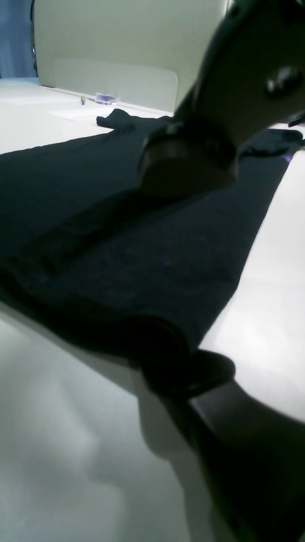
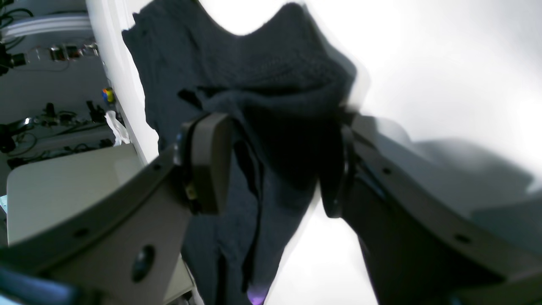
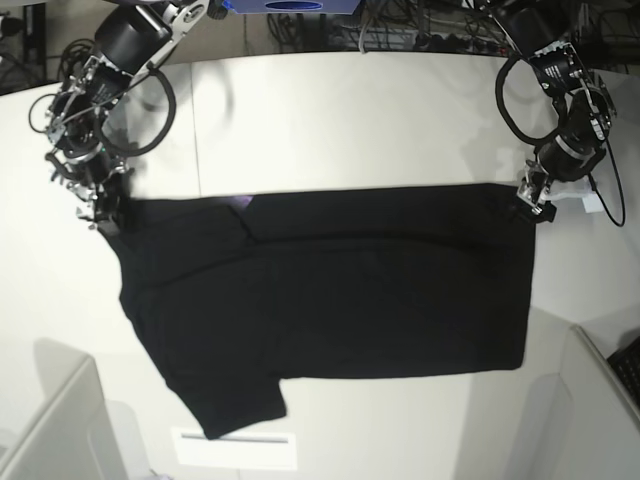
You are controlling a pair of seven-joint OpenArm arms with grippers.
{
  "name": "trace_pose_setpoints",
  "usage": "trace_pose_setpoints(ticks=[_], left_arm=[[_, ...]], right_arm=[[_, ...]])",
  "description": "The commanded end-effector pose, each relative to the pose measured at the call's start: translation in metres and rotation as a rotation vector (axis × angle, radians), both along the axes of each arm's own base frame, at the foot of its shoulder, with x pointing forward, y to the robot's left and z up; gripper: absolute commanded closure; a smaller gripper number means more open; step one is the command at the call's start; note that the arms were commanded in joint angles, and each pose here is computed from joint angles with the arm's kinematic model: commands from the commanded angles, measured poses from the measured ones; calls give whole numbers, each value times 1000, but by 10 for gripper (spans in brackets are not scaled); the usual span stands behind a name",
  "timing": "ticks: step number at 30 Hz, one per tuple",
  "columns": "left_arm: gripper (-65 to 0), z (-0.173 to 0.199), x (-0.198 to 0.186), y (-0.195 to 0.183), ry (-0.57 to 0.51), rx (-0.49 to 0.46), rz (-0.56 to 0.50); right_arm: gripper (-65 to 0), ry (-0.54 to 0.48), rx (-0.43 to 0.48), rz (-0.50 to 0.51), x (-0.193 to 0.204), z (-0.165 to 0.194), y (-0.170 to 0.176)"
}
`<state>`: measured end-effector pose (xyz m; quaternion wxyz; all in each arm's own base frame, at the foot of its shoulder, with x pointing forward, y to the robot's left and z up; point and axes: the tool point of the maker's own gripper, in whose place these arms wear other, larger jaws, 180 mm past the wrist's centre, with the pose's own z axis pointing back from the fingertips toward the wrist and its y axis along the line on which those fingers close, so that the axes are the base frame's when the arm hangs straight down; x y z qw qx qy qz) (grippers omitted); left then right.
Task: Fold the T-shirt properly
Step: 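Drag the shirt by its shoulder edge toward the robot with both grippers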
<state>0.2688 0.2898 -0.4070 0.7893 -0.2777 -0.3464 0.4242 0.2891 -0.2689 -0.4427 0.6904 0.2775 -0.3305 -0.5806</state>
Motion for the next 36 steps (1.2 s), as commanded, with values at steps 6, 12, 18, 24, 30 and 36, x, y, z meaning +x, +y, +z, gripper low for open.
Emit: trace_pose_setpoints(ticks=[6, 12, 18, 24, 30, 36], left_arm=[[-72, 4, 1, 4, 2, 19, -14], [0, 7, -2, 8, 6, 41, -25], [0, 33, -17, 19, -10, 161, -68], [0, 37, -47, 24, 37, 233, -107], [0, 24, -88, 23, 127, 252, -134], [0, 15, -110, 24, 182, 255, -142]], right_arm=[[0, 65, -46, 3, -9, -9, -12], [0, 72, -43, 18, -16, -7, -14], [0, 48, -126, 52, -27, 19, -22], [0, 75, -143, 93, -49, 25, -20], [0, 132, -166, 140, -82, 25, -17], [0, 182, -195, 155, -114, 25, -14]])
